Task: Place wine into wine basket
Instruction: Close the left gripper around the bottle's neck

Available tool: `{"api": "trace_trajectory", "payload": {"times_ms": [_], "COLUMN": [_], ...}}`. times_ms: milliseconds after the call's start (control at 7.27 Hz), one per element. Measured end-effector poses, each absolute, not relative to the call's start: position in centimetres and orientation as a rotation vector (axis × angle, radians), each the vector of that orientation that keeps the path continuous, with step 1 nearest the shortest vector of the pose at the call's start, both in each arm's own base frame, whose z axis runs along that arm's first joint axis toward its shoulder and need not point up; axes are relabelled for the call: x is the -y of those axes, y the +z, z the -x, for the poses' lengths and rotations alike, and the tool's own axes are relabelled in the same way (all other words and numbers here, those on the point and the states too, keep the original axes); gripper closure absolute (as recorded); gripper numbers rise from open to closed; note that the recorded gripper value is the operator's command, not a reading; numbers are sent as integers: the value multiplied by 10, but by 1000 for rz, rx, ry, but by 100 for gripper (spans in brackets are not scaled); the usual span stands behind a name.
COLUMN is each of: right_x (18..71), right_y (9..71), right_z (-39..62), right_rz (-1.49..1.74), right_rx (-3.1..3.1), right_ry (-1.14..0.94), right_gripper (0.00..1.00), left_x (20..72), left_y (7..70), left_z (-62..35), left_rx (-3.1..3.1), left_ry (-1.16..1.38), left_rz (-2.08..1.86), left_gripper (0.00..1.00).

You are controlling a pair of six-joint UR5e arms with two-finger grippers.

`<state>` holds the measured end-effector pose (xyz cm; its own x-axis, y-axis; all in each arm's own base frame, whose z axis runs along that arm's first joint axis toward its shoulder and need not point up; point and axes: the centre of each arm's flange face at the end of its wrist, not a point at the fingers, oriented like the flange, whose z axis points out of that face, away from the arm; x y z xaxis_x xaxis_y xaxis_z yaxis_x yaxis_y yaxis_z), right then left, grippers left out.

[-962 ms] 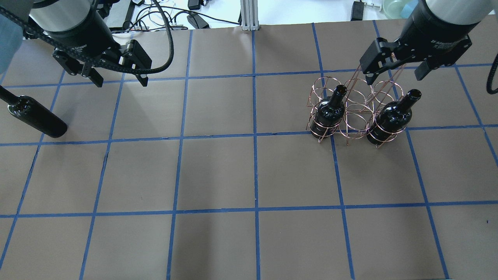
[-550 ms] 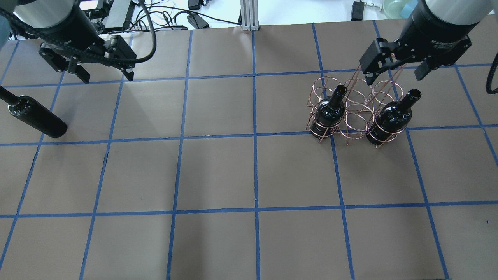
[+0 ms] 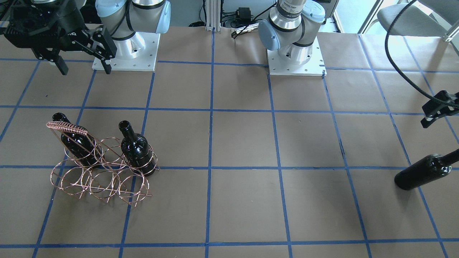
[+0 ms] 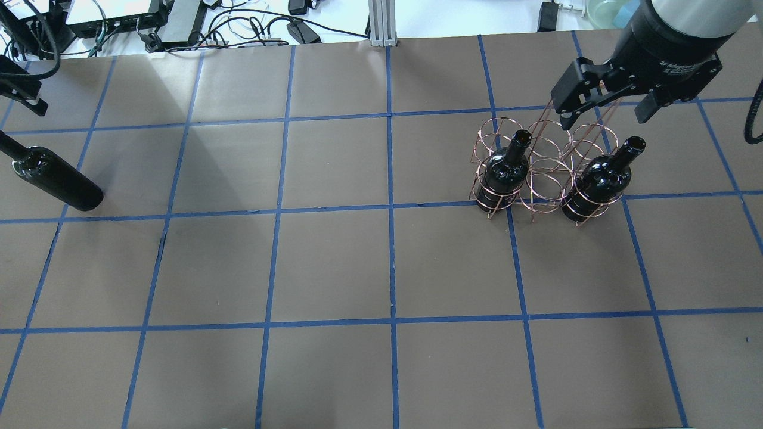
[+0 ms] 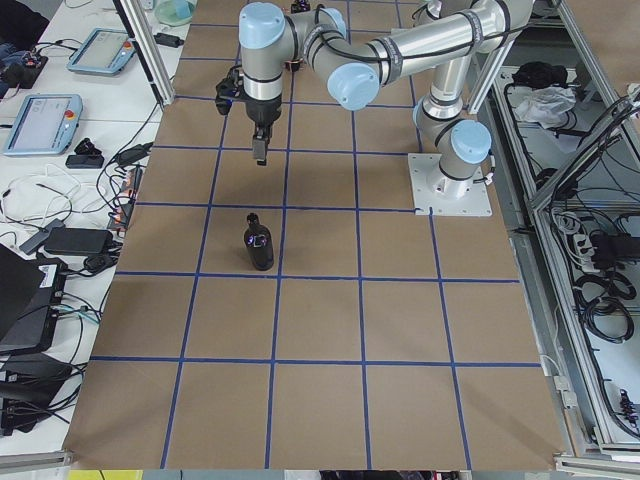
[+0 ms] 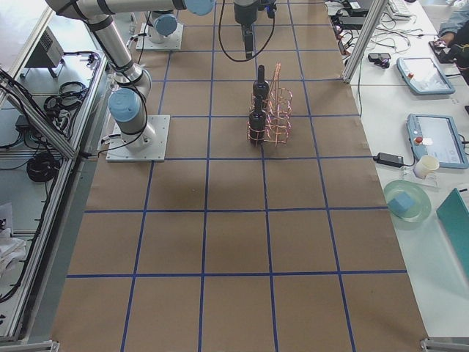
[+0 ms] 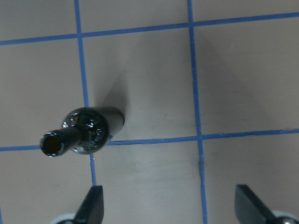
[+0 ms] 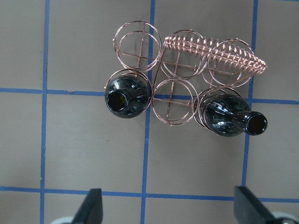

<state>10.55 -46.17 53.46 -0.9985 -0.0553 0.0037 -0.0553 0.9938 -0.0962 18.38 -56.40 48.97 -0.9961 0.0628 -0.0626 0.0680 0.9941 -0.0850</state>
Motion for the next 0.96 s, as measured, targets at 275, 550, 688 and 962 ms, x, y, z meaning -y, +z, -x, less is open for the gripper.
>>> {"api": "trace_trajectory", "payload": {"times_ms": [275,550,688,962], "right_x": [462,462,462,462], "right_y": [534,534,534,534], "right_z": [-105,-106,-106,-105], "right_rz": [-87,-88,-87,-87], "right_rx": [3136,3136,3136,3136], "right_ry": [151,150,149,147], "right_gripper": [0,0,0,0], "left_x": [578,596,603,611], "left_y": [471,441,424,400], "left_z": [-242,-275,-284,-292], "left_rx": [-3074,-3072,-3080,-3097], "left_ry": [-127,-134,-127,-92], "left_rz": [-82,-69,-50,6], "left_gripper": [0,0,0,2]}}
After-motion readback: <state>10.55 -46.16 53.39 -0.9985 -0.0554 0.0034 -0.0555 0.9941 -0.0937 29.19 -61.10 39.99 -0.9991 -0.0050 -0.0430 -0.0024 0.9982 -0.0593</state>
